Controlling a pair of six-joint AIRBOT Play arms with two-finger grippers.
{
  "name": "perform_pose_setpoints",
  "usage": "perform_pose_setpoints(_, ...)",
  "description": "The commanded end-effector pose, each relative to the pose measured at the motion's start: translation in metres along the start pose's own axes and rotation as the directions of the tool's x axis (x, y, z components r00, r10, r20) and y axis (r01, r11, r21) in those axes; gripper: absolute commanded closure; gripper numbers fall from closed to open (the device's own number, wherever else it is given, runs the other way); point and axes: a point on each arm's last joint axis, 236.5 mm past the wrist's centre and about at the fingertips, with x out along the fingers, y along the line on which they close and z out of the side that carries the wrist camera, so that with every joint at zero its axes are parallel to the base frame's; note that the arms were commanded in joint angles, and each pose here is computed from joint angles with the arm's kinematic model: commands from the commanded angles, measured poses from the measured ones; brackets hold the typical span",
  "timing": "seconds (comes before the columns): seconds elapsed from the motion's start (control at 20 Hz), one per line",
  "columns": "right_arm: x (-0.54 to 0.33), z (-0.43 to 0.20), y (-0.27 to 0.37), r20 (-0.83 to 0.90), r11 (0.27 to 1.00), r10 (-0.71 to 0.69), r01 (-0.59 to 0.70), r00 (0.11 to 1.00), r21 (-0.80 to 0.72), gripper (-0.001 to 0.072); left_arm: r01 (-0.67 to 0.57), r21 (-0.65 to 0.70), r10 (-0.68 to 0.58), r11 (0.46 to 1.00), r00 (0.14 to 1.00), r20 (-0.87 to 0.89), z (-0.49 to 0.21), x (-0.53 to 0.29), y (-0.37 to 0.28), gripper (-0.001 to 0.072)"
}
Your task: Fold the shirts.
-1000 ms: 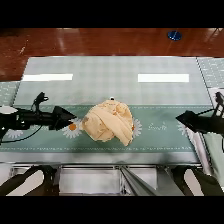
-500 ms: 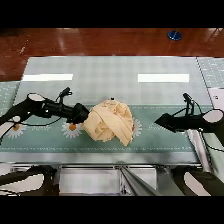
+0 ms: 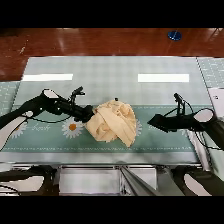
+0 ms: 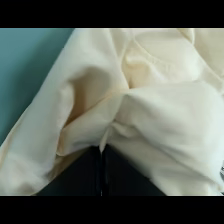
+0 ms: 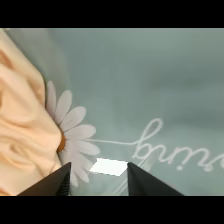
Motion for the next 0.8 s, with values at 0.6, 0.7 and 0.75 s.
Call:
perform_pose_setpoints(0.6, 0.082, -0.069, 0.087, -0.204, 0.979, 0.201, -0.2, 0.958, 0.024, 0.0304, -0.002, 0.029, 0.001, 1.0, 1.0, 0.008, 0.006, -0.002, -0.005, 0.069)
perform_pose_setpoints(0.7, 0.089, -0.07, 0.096, -0.22, 0.977, 0.21, -0.214, 0.953, 0.005, 0.0456, 0.0, 0.029, 0.0, 1.0, 1.0, 0.006, 0.006, -0.002, -0.005, 0.069)
perform_pose_setpoints(0.75, 0.089, -0.069, 0.105, -0.231, 0.971, 0.219, -0.236, 0.948, -0.048, 0.0613, 0.001, 0.029, -0.001, 1.0, 1.0, 0.002, 0.005, -0.002, -0.005, 0.069)
